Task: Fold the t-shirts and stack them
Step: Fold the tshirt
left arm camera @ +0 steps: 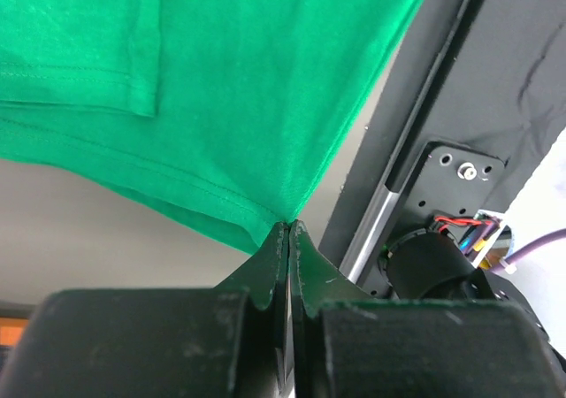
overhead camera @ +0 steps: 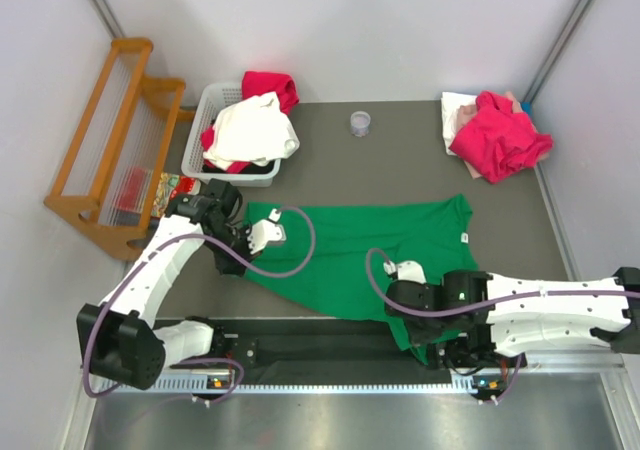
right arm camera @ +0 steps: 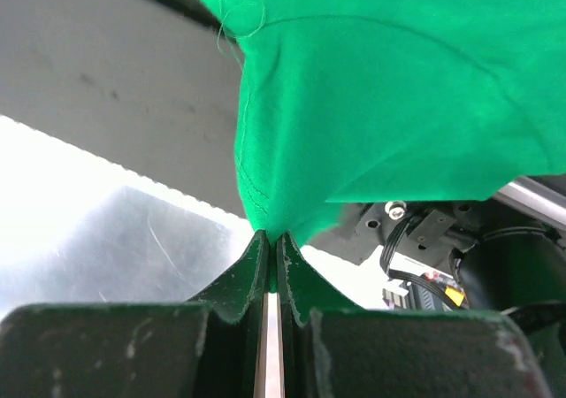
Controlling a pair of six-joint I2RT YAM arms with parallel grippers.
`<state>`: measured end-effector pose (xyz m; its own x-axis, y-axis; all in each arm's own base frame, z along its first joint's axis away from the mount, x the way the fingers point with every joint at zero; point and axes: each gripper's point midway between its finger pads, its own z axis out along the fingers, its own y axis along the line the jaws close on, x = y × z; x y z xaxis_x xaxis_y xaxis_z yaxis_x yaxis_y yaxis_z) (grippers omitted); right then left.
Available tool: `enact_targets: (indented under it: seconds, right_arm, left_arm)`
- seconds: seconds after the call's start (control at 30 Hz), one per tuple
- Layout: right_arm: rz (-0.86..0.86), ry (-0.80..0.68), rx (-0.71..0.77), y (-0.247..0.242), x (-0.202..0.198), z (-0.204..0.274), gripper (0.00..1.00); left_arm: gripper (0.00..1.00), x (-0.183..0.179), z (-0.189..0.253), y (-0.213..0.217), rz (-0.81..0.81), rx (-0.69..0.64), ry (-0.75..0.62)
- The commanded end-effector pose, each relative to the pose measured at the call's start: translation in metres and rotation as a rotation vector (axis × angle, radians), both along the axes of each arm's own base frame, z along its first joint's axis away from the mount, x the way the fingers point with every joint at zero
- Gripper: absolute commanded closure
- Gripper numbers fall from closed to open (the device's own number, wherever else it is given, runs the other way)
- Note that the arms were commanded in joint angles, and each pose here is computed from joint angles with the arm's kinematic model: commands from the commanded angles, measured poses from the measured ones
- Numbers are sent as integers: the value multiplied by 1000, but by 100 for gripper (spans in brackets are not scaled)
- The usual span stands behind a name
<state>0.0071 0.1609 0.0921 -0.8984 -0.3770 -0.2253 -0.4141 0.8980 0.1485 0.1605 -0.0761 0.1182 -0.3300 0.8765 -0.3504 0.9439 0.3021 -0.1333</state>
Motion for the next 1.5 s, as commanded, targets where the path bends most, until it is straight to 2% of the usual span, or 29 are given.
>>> enact_targets:
  seconds: [0.0,0.13,0.27,0.37,0.6,0.8,1.13,1.47]
  right_arm:
    - [-116,-135,-3,13,29,25,100]
    - [-300,-327,-9,2,77,58,100]
    - [-476,-418,35,-9,116,73,100]
    - [-541,-449,71,-10,134,75,100]
    - [-562,-474,58,-3,157,62,100]
    - [-582,-492,43,-7,175,56,100]
    - [-653,-533,-7,-32,213,48,100]
    - [-689,-538,-21,-46,263,33,100]
  left_arm:
    - [100,-5,13,-1,-12,-21,-28]
    - [100,5,9,-1,4,-12,-53]
    - [100,22,-2,-1,25,-3,-91]
    - [100,41,-12,-3,53,-8,-119]
    - [100,92,-23,-4,129,-23,-152]
    - [100,121,-34,-1,158,-12,-154]
    - [100,139,-57,18,219,-4,-118]
    - [100,151,-58,22,234,6,-130]
